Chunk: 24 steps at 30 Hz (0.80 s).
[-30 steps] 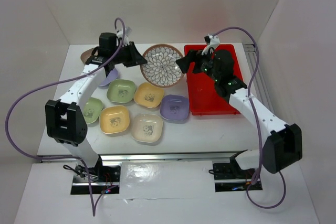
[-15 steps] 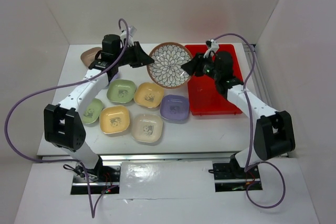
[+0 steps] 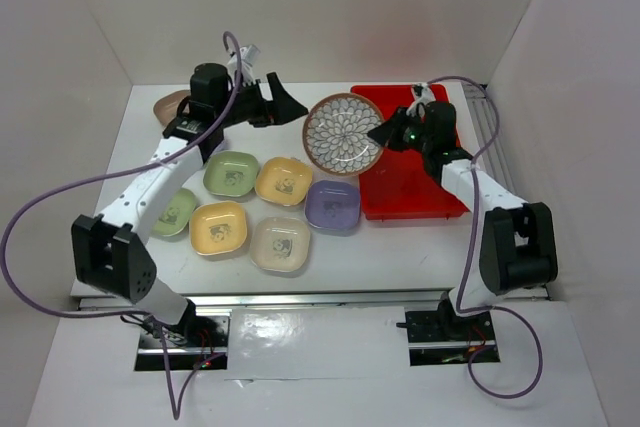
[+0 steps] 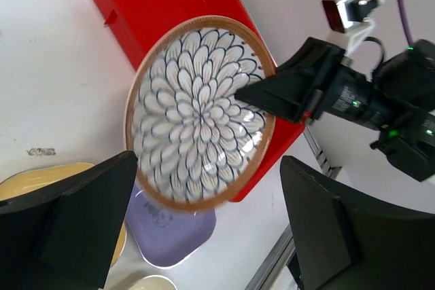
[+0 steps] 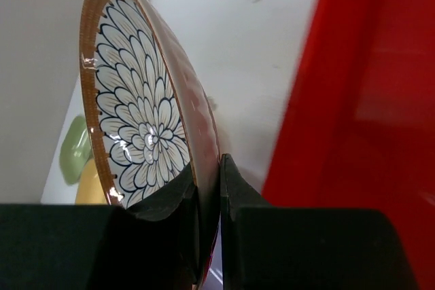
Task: Place the plates into the plastic bin on the countertop
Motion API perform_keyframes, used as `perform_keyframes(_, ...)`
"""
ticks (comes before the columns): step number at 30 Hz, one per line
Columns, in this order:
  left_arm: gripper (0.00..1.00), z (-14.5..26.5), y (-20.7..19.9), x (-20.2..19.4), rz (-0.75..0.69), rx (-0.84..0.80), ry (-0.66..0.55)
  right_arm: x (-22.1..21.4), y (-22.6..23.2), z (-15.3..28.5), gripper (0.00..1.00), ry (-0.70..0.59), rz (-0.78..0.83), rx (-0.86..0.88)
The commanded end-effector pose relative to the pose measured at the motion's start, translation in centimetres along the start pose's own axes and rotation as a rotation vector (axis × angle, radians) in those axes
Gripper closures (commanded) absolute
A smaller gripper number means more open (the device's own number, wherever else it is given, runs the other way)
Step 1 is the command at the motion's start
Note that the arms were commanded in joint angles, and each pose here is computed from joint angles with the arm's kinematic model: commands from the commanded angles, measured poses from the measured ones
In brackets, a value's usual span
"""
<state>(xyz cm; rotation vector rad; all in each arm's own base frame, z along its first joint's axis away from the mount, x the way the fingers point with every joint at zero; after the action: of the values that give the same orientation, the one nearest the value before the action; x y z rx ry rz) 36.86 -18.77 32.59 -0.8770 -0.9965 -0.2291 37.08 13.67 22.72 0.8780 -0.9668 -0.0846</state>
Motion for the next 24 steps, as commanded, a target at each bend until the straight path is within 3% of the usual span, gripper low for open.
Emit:
perform_keyframes(1, 0.00, 4.0, -3.7, 2.9, -0.061, 0.009, -0.126, 6.0, -0.9, 2.9, 1.00, -0.249, -0.018, -0.073)
perform_keyframes(7, 0.00, 7.8, -4.6, 0.5, -0.059, 0.116, -0.130, 8.4, -7.9, 6.1, 1.00, -0.350, -0.136, -0.262)
perform_keyframes(11, 0.00, 8.9, -3.4, -2.2, -0.057, 0.176, -0.084, 7.2, -11.7, 5.5, 1.00, -0.307, -0.185, -0.320)
perform_keyframes(15, 0.00, 9.7, -4.2, -3.9, -0.058, 0.126, -0.055, 7.1, -13.9, 4.8, 1.00, -0.289, -0.197, -0.339)
perform_keyframes(23, 0.00, 12.0, -4.4, -4.7, -0.090, 0.177, -0.053, 6.5, -16.4, 2.3, 1.00, -0.241, -0.211, -0.384)
perform_keyframes(24, 0.00, 12.4, -4.6, -4.7, -0.102, 0.177, -0.053, 6.5, -16.7, 2.0, 0.95, -0.232, -0.219, -0.390)
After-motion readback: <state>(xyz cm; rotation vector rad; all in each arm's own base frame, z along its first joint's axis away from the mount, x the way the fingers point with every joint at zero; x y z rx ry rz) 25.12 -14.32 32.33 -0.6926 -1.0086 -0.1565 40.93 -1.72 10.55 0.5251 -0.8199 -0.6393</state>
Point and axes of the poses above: each gripper's point midway between its finger pads, its own z axis back along the fingers, its own y axis along the line the jaws close on, x = y × z, the point moved 7 cm from there along z, back along the fingers, and after that the axes turned 6 degrees about -z, right-handed, at the moved point
